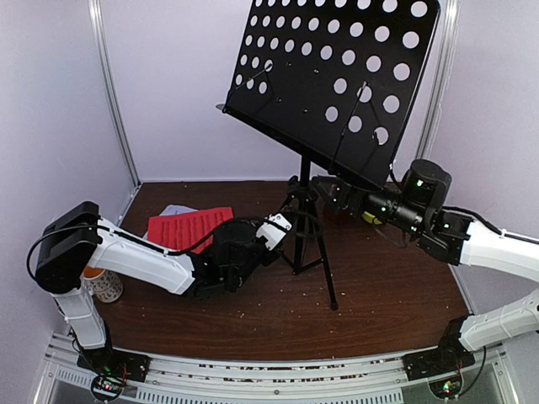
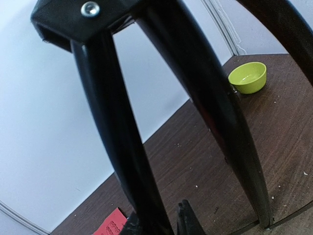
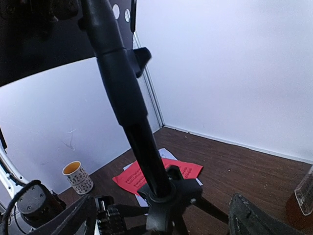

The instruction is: Set up the instrument practice props

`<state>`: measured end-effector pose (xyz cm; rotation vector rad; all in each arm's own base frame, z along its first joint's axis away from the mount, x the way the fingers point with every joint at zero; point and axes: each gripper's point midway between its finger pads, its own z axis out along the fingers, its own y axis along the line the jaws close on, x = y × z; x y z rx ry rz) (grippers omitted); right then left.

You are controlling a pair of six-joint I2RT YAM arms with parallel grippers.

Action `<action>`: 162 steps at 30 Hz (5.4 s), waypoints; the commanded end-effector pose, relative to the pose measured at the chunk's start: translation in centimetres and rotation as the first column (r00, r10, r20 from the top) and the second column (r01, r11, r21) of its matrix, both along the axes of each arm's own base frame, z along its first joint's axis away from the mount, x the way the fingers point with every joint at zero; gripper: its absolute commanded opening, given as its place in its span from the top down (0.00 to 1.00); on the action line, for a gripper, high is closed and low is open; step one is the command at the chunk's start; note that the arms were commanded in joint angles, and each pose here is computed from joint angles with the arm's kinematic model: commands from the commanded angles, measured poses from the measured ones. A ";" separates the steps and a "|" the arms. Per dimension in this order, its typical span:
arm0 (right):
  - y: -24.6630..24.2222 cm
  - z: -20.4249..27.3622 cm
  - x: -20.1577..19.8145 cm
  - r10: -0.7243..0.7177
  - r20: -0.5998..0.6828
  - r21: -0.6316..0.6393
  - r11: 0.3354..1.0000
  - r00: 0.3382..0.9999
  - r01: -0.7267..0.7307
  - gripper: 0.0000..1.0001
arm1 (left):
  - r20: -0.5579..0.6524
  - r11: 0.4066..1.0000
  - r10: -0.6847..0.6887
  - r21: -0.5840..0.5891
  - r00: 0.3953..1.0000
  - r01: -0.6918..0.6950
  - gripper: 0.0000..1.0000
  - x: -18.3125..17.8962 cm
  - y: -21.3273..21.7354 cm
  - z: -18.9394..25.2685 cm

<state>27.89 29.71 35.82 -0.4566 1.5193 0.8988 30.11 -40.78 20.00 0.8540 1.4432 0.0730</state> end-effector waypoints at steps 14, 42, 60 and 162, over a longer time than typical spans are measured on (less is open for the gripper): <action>-5.3 -10.7 -2.3 -0.110 -0.131 -0.096 0.991 0.985 0.098 0.03 | -0.240 0.968 -0.233 0.030 0.942 0.247 0.41 -4.7 1.4 -5.4; -0.7 -23.2 -4.0 0.016 -0.239 -0.326 0.941 0.971 -0.096 0.26 | -0.479 0.878 -0.477 -0.300 0.737 0.373 0.46 -1.1 2.8 -8.9; -1.4 -24.1 -3.8 -0.029 -0.217 -0.391 0.918 0.976 -0.060 0.80 | -0.500 0.888 -0.457 -0.305 0.735 0.345 0.96 -1.6 3.9 -9.5; -7.0 -22.2 7.4 -0.292 -0.252 -0.498 0.856 0.923 0.135 0.36 | -0.702 0.992 -0.065 -0.122 0.710 -0.030 0.92 -10.0 8.1 -15.1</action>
